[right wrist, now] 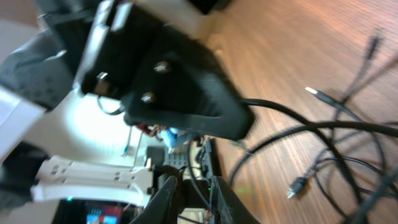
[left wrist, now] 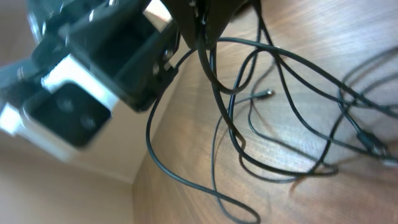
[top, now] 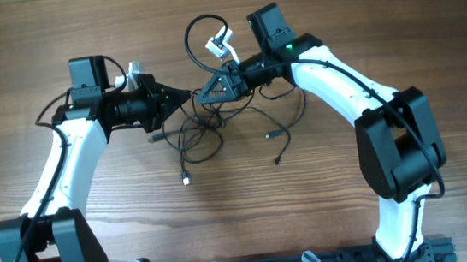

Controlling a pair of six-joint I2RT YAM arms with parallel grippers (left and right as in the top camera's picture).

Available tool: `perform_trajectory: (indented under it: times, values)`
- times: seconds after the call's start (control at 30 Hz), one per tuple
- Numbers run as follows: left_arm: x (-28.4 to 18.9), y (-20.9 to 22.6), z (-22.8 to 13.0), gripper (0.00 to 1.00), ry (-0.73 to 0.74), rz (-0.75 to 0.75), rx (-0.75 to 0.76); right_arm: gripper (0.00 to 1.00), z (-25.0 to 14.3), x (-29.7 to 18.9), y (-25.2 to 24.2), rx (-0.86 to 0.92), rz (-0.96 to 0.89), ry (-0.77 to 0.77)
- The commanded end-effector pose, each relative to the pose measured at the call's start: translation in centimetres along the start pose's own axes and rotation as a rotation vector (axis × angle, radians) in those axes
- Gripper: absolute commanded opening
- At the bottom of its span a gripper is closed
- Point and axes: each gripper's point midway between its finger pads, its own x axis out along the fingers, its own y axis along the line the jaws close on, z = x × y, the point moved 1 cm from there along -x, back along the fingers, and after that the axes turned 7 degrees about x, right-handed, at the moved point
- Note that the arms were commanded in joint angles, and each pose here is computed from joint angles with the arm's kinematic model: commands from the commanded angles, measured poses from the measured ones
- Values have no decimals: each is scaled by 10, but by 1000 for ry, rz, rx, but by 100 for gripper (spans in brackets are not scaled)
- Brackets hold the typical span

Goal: Untangle cables

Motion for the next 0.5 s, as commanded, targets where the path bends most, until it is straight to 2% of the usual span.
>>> perform_trajectory:
  times: [0.0, 0.03, 0.17, 0.3, 0.47]
  values:
    - [1, 5, 3, 4, -7, 21, 340, 22, 11, -6, -21, 129, -183, -96]
    - [1, 6, 2, 4, -3, 22, 384, 27, 12, -7, -28, 177, -219, -114]
    - [1, 5, 2, 4, 0, 21, 571, 27, 4, 1, -31, 262, -248, -102]
    - [1, 6, 1, 4, 1, 22, 599, 23, 1, 9, -32, 342, -258, -104]
    - [1, 7, 0, 4, 8, 24, 644, 17, 3, 9, -36, 594, -270, -159]
